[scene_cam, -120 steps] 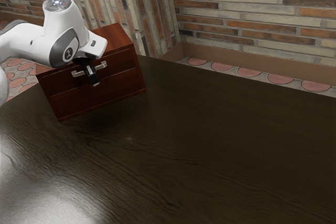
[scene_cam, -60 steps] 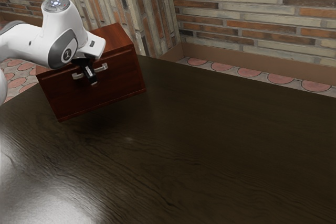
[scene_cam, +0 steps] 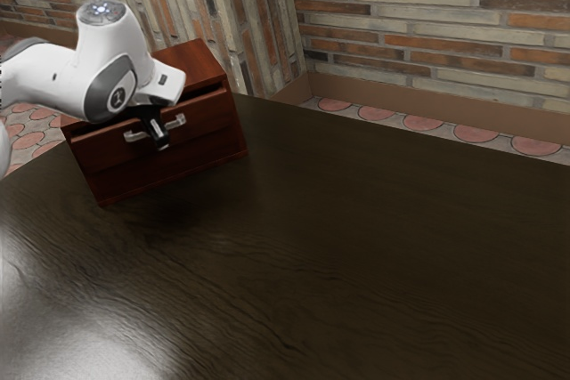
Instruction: Pull the drawer handle with one arm to open the drawer
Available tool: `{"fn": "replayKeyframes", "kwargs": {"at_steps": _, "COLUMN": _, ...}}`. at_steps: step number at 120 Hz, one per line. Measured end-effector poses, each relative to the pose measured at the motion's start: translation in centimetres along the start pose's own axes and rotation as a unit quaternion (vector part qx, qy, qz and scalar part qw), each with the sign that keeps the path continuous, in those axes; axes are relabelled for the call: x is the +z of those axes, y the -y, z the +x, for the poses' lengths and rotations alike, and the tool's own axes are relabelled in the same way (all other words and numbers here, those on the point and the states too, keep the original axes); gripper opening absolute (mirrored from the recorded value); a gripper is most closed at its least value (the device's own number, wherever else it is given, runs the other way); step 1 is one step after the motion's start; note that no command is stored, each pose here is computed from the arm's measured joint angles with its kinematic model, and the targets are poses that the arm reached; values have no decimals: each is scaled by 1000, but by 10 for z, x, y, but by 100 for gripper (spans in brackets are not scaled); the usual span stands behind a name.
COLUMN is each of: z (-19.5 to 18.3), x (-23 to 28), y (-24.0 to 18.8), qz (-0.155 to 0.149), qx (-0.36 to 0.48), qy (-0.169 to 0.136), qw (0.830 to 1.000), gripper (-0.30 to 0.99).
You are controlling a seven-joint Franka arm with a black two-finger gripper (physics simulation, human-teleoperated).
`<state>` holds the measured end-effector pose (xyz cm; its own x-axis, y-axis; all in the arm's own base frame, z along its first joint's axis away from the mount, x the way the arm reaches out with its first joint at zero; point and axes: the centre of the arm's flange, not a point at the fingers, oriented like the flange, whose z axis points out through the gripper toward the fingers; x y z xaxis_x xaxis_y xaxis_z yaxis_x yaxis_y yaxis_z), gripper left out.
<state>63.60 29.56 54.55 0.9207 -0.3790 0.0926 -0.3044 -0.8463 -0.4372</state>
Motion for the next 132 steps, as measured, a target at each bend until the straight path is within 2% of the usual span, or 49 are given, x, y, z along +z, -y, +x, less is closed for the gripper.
{"fn": "replayKeyframes", "kwargs": {"at_steps": 39, "z": -5, "x": -10, "y": -18, "qz": 4, "qx": -6, "qy": -2, "qw": 1000, "gripper": 16}}
{"fn": "replayKeyframes", "kwargs": {"at_steps": 132, "z": -7, "x": -23, "y": -53, "qz": 2, "qx": -25, "qy": -1, "qw": 1000, "gripper": 24}}
